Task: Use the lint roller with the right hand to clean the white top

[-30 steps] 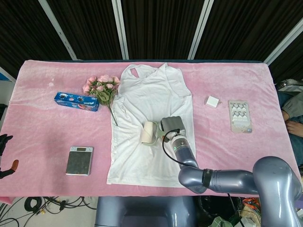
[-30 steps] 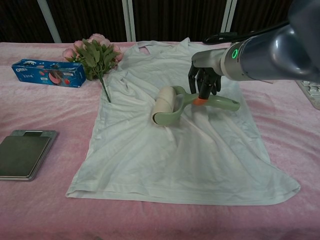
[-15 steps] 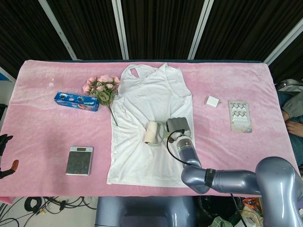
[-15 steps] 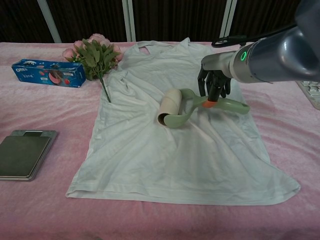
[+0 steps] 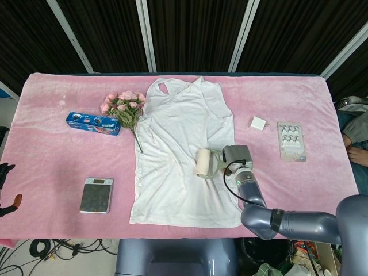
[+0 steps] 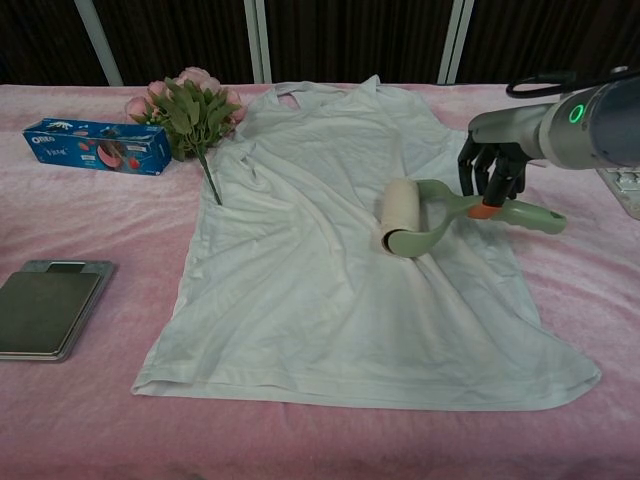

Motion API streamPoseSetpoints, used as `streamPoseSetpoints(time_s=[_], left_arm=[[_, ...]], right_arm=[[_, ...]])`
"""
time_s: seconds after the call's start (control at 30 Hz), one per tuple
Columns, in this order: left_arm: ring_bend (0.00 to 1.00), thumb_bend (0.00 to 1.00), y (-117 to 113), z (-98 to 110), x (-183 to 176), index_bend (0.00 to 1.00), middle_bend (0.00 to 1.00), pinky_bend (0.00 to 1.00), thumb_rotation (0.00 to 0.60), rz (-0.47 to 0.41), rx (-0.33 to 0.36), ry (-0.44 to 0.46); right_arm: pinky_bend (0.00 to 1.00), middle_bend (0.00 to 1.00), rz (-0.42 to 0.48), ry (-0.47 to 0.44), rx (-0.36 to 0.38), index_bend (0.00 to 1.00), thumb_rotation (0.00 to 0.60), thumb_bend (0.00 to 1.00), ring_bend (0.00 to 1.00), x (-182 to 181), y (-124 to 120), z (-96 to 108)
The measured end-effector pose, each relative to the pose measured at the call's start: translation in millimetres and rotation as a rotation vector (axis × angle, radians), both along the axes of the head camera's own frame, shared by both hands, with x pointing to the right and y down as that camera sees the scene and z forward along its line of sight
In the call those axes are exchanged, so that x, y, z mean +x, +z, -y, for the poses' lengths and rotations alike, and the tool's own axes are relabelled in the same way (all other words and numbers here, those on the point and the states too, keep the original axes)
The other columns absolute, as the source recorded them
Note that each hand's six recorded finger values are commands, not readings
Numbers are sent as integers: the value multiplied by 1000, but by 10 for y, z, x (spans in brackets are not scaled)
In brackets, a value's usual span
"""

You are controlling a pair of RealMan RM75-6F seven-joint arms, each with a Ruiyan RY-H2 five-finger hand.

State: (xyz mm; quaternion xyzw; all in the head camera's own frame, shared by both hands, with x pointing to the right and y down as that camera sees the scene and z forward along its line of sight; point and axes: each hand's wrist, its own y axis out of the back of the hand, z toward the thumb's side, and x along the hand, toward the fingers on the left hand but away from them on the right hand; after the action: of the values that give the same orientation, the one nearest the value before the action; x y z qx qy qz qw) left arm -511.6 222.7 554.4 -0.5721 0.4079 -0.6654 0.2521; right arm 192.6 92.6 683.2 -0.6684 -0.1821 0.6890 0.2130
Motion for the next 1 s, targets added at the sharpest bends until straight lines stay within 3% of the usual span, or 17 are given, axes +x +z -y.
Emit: streamPoseSetpoints(time_s=[0.27,0.43,0.73,1.0], left_arm=[[40,393,-3,3,4,116,60,39,600,-1,3,-1],[40,393,-6,2,-2,116,60,39,600,0,4,-4],[40,393,-6,-2,-8,116,60,39,600,3,1,-3],[40,393,0,-3,0,116,60,39,600,2,-2,-1]], right_arm=[[414,597,-38,33,-5,723,600,616,594,441,-78,-94],[415,598,-31,50,-1,724,600,616,595,519,-92,-93],[416,598,8,99,50,724,600,617,595,605,-198,62],[416,599,-20,166,71,726,600,617,596,957,-329,162]])
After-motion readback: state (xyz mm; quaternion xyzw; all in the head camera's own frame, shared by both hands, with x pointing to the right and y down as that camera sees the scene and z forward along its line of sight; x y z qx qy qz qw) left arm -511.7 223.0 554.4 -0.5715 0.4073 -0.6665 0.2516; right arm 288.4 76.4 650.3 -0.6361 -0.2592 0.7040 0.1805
